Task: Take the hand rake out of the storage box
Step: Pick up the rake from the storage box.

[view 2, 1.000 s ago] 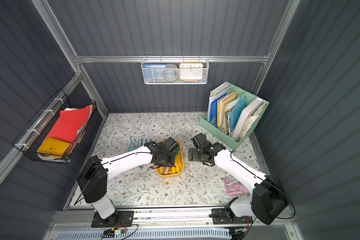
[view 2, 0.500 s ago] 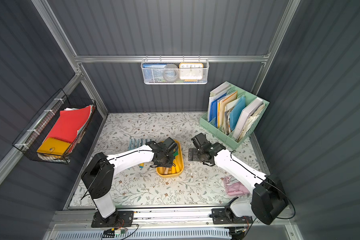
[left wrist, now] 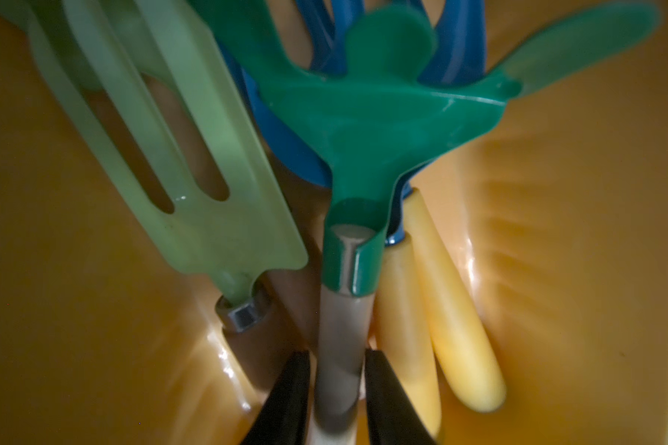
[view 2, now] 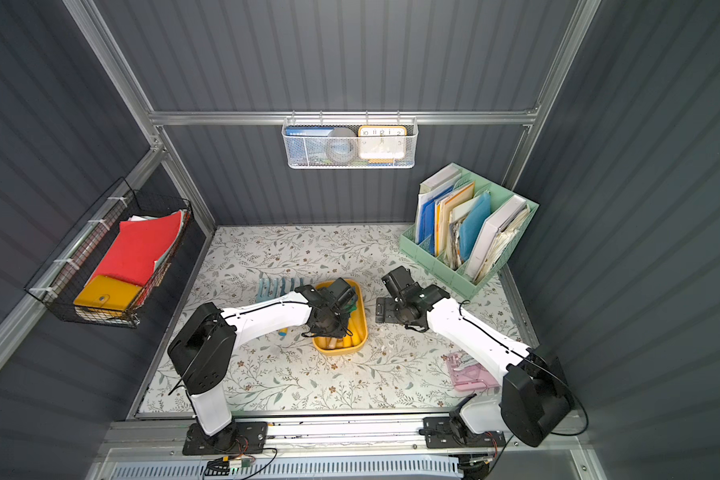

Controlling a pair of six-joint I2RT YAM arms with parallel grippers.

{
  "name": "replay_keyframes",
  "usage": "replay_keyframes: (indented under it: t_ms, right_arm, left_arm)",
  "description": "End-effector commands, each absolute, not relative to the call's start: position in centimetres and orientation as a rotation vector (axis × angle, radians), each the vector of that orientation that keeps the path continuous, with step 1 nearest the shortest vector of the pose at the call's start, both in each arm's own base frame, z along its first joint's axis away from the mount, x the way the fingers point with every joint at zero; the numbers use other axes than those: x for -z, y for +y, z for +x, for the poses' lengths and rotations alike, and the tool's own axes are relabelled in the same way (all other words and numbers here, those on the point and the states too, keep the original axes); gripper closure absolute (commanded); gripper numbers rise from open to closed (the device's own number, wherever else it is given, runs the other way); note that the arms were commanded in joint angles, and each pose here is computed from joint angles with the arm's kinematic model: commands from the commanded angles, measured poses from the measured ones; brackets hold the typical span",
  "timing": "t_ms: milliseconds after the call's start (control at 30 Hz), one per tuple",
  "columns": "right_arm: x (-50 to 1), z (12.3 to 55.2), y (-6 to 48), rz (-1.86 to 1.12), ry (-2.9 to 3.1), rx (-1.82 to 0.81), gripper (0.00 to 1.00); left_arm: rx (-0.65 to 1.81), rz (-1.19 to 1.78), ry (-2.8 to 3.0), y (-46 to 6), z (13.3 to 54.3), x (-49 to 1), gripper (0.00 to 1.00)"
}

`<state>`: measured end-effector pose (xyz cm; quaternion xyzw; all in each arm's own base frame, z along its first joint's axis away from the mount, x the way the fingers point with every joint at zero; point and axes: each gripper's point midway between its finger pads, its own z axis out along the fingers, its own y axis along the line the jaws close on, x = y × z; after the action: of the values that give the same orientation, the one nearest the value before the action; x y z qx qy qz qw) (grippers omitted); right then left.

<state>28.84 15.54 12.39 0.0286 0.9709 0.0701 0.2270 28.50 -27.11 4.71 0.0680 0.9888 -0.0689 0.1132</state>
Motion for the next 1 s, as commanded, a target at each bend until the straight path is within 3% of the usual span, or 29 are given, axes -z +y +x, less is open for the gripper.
replay_keyframes:
  t_ms: [0,967]
  right_arm:
    - [-12.2,28.5,14.9,0.101,2.688,-0.166,0.01]
    - [-13.3,29.0,14.5,0.082,2.662,-0.127,0.01]
  left_arm:
    - [0.215,0.231,2.912,-27.3,28.4,-4.0,0.73]
    - [0.332,0.203,2.804,-29.1,30.2,-8.2,0.83]
